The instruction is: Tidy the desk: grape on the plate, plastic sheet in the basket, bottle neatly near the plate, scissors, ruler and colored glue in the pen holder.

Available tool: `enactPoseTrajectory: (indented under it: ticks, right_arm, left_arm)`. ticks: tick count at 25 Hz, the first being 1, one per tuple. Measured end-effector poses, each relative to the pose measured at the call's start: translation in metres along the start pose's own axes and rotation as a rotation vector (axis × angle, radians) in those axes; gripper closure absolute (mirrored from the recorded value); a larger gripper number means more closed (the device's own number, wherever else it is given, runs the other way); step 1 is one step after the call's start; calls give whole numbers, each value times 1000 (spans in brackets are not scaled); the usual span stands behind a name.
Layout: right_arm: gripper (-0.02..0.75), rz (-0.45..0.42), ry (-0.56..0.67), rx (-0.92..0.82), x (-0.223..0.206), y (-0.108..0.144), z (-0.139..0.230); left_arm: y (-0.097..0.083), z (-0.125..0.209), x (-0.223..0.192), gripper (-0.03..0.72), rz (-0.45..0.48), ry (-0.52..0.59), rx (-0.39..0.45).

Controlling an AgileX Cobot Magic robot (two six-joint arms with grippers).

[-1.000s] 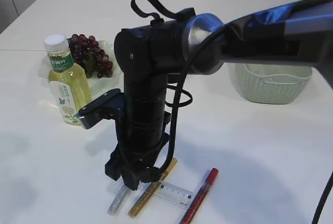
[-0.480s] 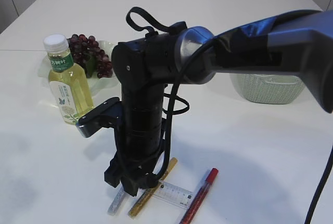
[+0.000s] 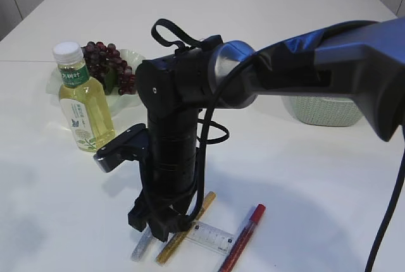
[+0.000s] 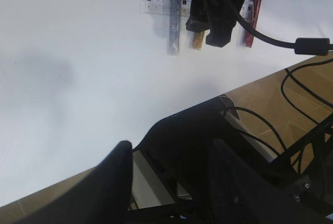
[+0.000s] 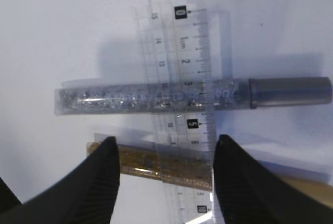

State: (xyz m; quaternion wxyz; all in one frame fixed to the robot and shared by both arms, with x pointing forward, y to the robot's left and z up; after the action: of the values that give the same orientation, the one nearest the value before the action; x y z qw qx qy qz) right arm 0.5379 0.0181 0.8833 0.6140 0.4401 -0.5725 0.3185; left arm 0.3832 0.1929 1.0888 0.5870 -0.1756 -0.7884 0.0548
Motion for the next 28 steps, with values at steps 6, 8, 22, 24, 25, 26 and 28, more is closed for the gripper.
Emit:
enactPoseTrajectory:
  ticks: [6,8,22,24,25,26,28]
  right_arm:
    - [280,-4,13,-2,-9,-1,-1]
    - [280,-5,16,-2,-10,-2,-1]
    - [280,25,9,-9,-8,-5,-2]
    - [280,26,7,-11,-8,-5,-2]
    - [280,26,7,-12,-8,-5,-2]
    - [280,26,7,-12,-8,-5,-2]
    - [280,21,4,-15,-8,-5,-3]
  left_arm:
    - [0,0,0,337,0,0,0]
    - [0,0,0,337,0,0,0]
    - [0,0,0,337,0,0,0]
    - [0,0,0,337,0,0,0]
    - [0,0,0,337,0,0,0]
    - [0,0,0,337,0,0,0]
    - [0,0,0,337,0,0,0]
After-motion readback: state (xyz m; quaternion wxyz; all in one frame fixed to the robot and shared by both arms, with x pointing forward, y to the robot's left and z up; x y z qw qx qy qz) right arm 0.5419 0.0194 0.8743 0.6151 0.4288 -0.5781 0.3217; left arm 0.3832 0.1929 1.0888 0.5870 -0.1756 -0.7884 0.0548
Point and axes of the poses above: a point on each arm's last joint axis where the gripper is mounted, x pointing back along that axis away from the gripper, y along the wrist's bending axis when the last joint is at zero, z = x × y, the point moved 3 cm from there along -x, pointing out along that axis toward the gripper, and after that the axes turned 7 degrees about x, right-handed, at the moved point
